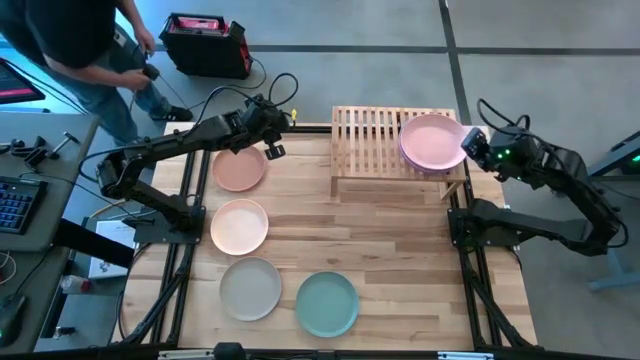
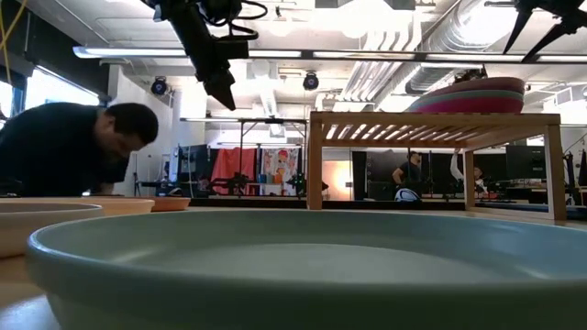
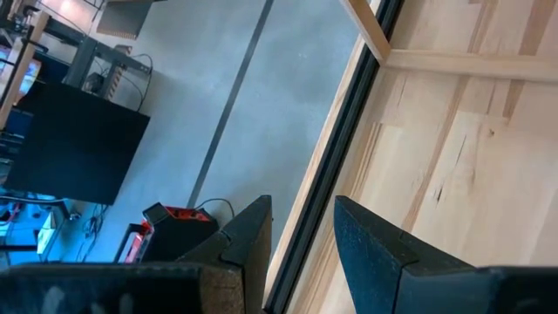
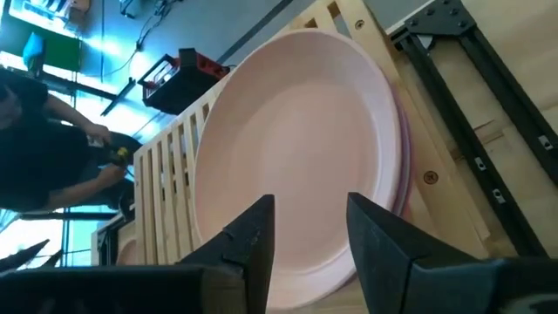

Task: Place and stack plates onto a shelf
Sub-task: Put the brown plate on the shelf

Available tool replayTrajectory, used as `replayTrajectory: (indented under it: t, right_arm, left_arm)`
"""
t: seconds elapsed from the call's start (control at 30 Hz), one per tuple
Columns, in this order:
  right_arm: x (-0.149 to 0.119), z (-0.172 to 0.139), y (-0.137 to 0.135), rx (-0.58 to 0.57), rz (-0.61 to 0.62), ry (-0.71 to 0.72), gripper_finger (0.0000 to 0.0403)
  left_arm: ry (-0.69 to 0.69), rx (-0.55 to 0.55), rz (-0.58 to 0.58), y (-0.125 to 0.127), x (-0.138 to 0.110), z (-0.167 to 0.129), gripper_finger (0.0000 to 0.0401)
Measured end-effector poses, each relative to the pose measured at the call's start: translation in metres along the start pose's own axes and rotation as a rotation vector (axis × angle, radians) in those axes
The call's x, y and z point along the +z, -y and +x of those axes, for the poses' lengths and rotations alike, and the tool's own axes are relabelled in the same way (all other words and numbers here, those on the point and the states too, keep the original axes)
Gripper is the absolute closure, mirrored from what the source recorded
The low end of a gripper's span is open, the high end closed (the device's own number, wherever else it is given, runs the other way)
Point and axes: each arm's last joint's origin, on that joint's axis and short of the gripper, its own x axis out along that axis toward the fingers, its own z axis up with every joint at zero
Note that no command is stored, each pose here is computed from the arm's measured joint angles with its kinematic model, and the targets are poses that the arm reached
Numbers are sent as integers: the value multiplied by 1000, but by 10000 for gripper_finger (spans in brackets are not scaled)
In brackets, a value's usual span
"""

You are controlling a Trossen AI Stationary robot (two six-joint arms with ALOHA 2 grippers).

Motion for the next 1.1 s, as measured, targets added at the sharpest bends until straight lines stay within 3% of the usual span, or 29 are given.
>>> replayTrajectory:
  t: [0.2,0.4,0.7,0.83,1.1]
  right_arm:
    - [-1,0,-5,64,-42,-68,279]
    - [0,-2,-29,334,-200,-133,279]
    - [1,3,-74,693,-505,-102,279]
    - [-2,14,-89,739,-562,-131,279]
    - [-12,40,-104,720,-659,-232,279]
  left_arm:
    - [-21,-7,5,1,-2,0,286]
    - [-118,-66,-37,6,-13,-1,286]
    - [-258,-308,-257,19,-28,-5,286]
    - [-320,-329,-368,28,-39,0,286]
    - [-426,-363,-513,45,-59,10,286]
